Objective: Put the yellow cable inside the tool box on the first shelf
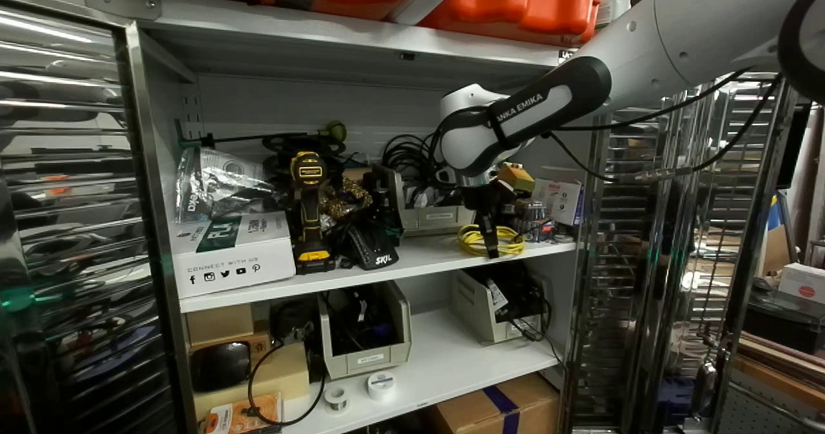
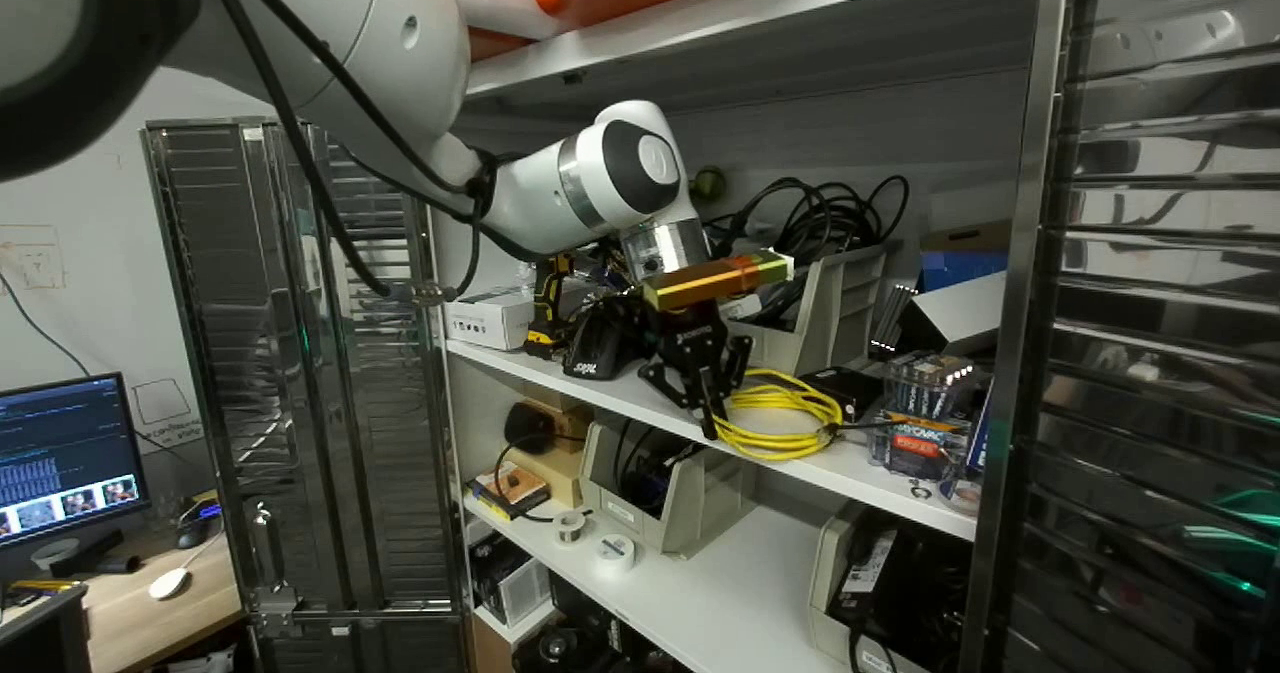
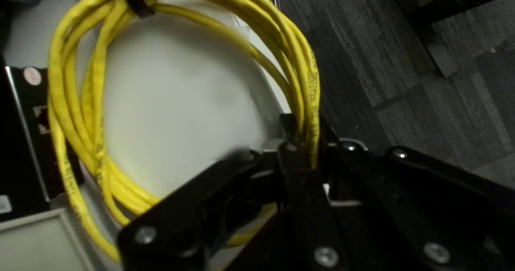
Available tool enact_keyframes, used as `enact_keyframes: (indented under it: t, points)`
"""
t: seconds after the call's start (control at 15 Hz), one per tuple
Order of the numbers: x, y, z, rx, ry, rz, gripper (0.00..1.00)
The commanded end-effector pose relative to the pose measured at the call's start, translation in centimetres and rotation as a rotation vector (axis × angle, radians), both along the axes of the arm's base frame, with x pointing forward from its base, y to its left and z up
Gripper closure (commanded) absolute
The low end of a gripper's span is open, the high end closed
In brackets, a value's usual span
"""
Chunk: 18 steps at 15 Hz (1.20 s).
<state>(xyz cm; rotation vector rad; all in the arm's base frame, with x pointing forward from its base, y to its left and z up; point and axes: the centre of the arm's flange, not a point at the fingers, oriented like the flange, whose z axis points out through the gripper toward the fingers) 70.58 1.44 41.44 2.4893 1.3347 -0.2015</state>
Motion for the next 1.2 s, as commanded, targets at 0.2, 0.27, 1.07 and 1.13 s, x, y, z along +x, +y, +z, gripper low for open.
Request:
enact_keyframes:
  t: [0.2,0.27,1.07,1.13]
  points:
    - [-8.8,2.6,1.4,0.044,-0.010,0.012,0.89]
    - [-9.9,3.2,1.5,0.054,-0.037,-0.004,0.90]
    - [-13.5,5.8,2.1,0.355,-0.445,-0.353,0.96]
    - [-13.1,6.0,2.9,0.381,-0.479,-0.377,0.96]
